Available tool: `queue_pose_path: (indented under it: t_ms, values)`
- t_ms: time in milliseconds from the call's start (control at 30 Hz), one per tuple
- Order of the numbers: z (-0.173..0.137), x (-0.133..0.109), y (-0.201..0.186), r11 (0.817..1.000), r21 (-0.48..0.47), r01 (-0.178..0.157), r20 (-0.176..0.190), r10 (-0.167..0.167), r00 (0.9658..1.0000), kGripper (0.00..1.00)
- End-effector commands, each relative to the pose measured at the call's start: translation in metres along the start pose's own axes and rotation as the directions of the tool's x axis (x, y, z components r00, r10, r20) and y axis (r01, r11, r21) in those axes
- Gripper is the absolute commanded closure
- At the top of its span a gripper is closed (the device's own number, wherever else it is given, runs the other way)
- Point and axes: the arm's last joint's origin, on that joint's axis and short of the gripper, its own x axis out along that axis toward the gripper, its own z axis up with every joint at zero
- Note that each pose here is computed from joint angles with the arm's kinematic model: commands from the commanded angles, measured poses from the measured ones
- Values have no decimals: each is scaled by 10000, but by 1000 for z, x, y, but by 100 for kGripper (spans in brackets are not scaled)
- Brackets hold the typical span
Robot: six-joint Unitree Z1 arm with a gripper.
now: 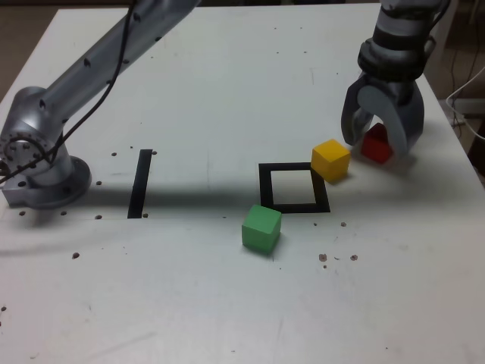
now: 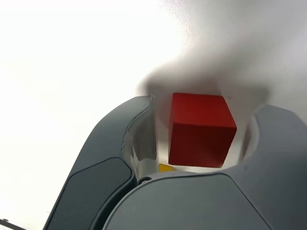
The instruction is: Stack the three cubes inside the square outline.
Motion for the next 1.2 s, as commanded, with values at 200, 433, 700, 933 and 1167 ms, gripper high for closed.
queue_pose_path:
  t_ms: [200, 433, 700, 933, 1167]
  values:
    - [1, 0, 2, 9997, -20, -226, 6, 226, 9997, 57]
    - [1, 4, 1, 10000, -16, -58, -60, 58, 10000, 65]
    - [-3, -12, -4, 9997, -3, -244, 143, 244, 9996, 70]
    - [-15, -68, -31, 9912, 97, -1322, 460, 1316, 9902, 70]
    - [-39, -103, -65, 9757, -37, -2189, -133, 2188, 9757, 68]
